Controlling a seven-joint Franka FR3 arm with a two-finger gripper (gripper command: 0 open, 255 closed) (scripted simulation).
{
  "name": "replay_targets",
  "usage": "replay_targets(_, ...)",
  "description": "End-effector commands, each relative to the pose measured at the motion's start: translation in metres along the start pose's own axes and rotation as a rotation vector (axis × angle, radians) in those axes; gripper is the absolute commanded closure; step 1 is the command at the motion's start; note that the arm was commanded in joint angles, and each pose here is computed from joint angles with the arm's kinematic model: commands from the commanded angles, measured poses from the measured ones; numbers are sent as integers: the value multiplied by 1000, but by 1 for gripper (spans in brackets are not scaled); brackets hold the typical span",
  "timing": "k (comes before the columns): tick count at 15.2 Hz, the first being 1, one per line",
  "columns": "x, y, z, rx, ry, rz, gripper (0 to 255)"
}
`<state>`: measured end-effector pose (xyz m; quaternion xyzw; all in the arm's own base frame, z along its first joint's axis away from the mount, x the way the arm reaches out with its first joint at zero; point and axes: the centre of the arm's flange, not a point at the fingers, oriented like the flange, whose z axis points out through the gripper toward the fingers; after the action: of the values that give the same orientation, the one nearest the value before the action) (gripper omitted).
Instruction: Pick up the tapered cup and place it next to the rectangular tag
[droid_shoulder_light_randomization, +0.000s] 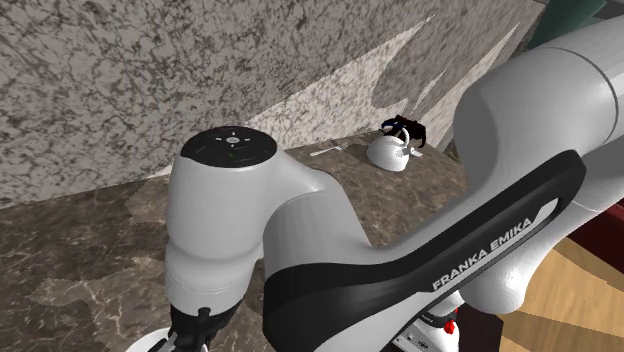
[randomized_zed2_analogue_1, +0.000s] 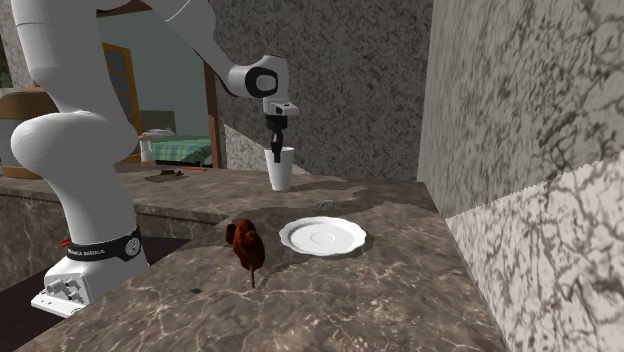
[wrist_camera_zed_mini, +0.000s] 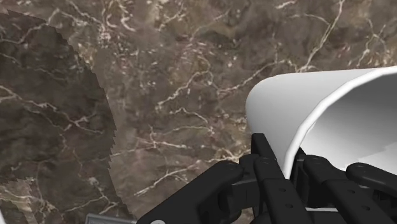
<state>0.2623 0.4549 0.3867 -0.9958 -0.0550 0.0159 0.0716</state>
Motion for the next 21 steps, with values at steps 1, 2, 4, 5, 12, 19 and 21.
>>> replay_targets(1,0,0,1,0,1,0,255)
replay_targets(2,0,0,1,0,1,0,255)
replay_targets(4,0,0,1,0,1,0,255)
replay_targets(5,0,0,1,0,1,0,255)
replay_targets(12,0,0,-13,0,1,0,0)
replay_targets(19,0,0,-49,0,1,0,0)
replay_targets(21,0,0,-49,0,1,0,0)
